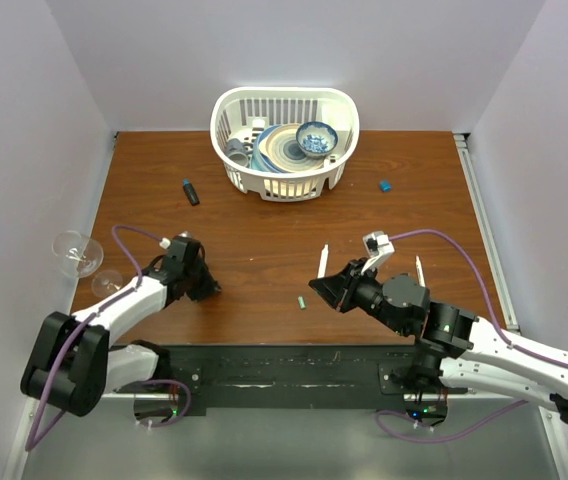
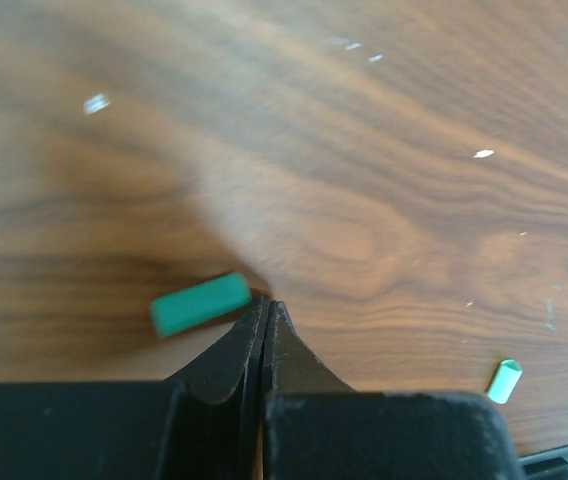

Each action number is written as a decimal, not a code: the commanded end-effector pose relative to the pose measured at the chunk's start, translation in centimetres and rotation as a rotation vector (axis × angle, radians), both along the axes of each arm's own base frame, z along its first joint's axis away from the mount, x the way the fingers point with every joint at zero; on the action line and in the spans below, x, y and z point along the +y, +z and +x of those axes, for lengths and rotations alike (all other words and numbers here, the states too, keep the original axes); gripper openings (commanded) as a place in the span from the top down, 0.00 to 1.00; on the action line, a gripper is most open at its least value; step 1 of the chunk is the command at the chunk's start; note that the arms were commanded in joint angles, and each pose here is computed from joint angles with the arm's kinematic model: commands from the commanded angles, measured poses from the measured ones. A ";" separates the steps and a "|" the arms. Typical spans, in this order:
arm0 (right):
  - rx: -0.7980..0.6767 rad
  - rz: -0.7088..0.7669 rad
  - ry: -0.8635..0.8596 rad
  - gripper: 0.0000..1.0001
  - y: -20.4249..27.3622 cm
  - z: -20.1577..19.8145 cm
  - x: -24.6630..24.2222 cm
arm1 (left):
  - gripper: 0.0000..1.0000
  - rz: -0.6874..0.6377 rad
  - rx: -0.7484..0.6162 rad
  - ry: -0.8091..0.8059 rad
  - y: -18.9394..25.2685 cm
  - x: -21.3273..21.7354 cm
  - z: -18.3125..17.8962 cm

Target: Insert the pens into the pen caps

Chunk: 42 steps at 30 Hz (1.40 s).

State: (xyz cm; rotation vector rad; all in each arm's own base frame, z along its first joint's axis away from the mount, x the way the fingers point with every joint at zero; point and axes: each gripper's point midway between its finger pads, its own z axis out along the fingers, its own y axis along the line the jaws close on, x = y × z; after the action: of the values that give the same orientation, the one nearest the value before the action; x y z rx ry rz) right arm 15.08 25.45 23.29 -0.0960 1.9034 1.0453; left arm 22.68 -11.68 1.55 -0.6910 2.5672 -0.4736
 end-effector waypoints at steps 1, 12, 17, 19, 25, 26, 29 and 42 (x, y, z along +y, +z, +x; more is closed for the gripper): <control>-0.029 0.041 -0.026 1.00 1.5 0.3 -0.5 | 1.00 -0.039 -0.074 -0.078 1.7 -2.3 2.6; -0.025 0.027 -0.051 1.00 1.0 0.2 -1.8 | 0.76 0.390 -0.130 -0.316 7.8 3.0 4.3; -0.018 0.013 -0.048 1.00 0.8 0.1 -1.9 | 0.51 0.351 -0.098 -0.428 8.1 1.8 4.6; -0.020 0.007 -0.045 1.00 1.0 0.0 -2.0 | 0.50 0.355 -0.004 -0.462 6.4 1.9 3.6; -0.030 0.019 -0.063 1.00 1.6 0.0 -2.8 | 0.41 0.330 0.068 -0.475 5.1 1.9 2.7; -0.031 0.022 -0.067 1.00 1.6 0.0 -2.9 | 0.40 0.332 0.092 -0.479 4.5 1.9 2.6; -0.028 0.023 -0.066 1.00 1.5 0.0 -2.8 | 0.40 0.313 0.135 -0.499 3.7 1.7 2.1; -0.039 0.029 -0.077 1.00 2.1 0.0 -3.4 | 0.36 0.262 0.184 -0.533 2.3 0.9 1.1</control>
State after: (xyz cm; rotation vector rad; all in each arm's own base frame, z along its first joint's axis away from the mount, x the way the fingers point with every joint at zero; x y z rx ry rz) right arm 14.59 22.71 23.50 -0.0678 1.8968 1.0107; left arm 23.88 -10.78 3.85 0.0224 2.9014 -0.2097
